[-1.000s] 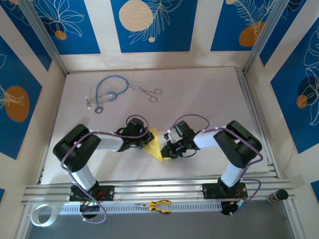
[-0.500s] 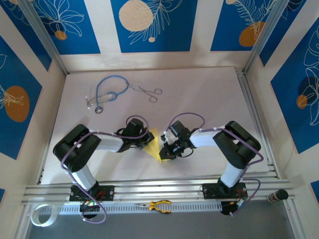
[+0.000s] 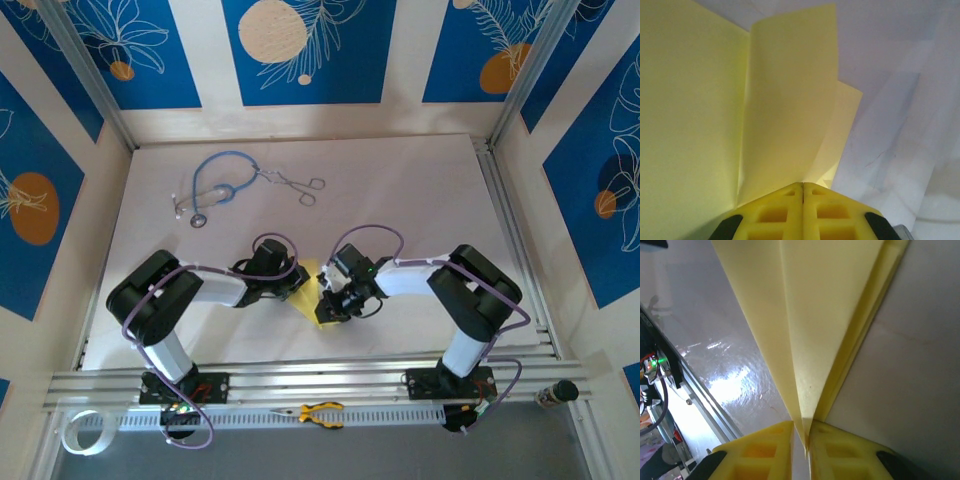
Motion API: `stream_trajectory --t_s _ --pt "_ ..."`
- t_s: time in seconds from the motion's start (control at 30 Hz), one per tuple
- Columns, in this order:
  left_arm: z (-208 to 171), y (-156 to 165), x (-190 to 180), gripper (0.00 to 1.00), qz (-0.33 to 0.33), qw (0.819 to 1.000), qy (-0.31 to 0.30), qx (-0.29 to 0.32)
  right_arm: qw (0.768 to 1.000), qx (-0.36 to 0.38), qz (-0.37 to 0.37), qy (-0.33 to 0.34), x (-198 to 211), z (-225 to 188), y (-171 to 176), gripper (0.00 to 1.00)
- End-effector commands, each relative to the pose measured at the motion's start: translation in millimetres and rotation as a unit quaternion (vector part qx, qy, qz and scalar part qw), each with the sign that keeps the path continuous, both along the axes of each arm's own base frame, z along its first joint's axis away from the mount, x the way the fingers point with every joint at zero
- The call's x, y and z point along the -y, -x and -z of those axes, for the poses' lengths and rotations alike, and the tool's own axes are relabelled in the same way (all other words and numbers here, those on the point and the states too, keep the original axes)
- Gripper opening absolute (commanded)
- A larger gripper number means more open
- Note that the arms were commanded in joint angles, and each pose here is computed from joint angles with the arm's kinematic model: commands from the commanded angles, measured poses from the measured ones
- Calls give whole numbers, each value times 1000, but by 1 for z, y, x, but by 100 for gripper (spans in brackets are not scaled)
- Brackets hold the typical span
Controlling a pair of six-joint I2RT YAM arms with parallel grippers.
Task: Fold a paper plane with a square sheet of paper (pick it up from the middle)
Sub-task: Fourth fold the wing at the center of the table.
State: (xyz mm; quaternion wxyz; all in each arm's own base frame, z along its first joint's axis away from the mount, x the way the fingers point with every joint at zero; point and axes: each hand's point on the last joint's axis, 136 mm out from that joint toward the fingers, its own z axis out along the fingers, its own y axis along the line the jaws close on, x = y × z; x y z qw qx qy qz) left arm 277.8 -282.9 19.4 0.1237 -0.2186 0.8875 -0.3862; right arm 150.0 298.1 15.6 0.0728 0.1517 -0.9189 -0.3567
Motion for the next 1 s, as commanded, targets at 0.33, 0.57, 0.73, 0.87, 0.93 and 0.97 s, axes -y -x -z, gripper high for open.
stream_trajectory --t_s 0.33,0.57,0.73,0.87,0.93,0.97 --pt "18 9 -9 0 4 999 -29 -16 992 -37 87 -86 15 -54 -16 25" --pt "18 10 -8 0 5 999 -29 -17 988 -59 84 -113 -11 -54 -27 11" --pt "18 9 -8 0 6 999 -28 -17 990 -71 70 -102 -26 -42 -24 8" --pt "18 10 -9 0 5 999 -29 -17 990 -79 66 -93 -29 -33 -20 7" --pt "18 10 -8 0 5 999 -29 -16 990 -83 69 -86 -27 -26 -18 7" --pt "18 10 -9 0 4 999 -29 -17 990 -85 69 -84 -25 -23 -16 7"
